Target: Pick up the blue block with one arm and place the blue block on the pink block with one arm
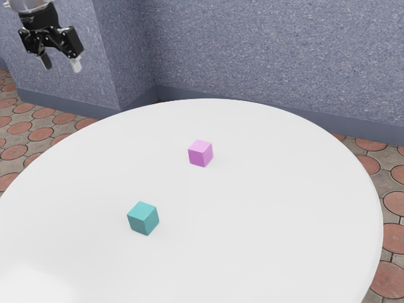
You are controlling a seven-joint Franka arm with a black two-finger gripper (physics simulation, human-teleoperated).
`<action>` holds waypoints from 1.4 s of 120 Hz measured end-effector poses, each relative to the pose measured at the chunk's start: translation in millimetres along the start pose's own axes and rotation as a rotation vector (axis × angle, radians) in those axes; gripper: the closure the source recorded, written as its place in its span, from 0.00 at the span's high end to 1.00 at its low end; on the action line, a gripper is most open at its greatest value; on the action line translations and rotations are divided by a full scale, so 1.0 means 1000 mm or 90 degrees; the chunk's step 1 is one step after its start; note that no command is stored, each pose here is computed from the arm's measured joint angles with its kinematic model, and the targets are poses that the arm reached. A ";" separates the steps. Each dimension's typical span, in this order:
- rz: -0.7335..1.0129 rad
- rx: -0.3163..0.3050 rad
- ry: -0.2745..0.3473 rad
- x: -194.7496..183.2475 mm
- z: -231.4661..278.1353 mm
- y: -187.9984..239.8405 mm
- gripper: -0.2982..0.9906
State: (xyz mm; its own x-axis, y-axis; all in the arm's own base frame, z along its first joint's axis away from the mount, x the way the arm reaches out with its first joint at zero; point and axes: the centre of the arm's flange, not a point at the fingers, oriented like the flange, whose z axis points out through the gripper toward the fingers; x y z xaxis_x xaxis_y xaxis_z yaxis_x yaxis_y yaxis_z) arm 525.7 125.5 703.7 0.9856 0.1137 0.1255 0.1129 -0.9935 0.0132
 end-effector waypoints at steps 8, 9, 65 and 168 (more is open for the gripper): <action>0.000 0.000 -0.006 0.002 0.005 -0.004 0.75; 0.000 0.000 -0.007 0.003 0.006 -0.004 0.75; 0.098 -0.026 -0.117 -0.001 0.230 0.095 0.74; 0.116 -0.027 -0.155 -0.059 0.379 0.144 0.74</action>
State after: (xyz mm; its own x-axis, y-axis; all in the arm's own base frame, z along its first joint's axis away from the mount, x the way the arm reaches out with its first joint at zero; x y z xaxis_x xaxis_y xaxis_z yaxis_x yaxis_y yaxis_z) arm 531.6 -23.9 322.4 0.9909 -0.0751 -0.1115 -0.0693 -0.9961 0.0547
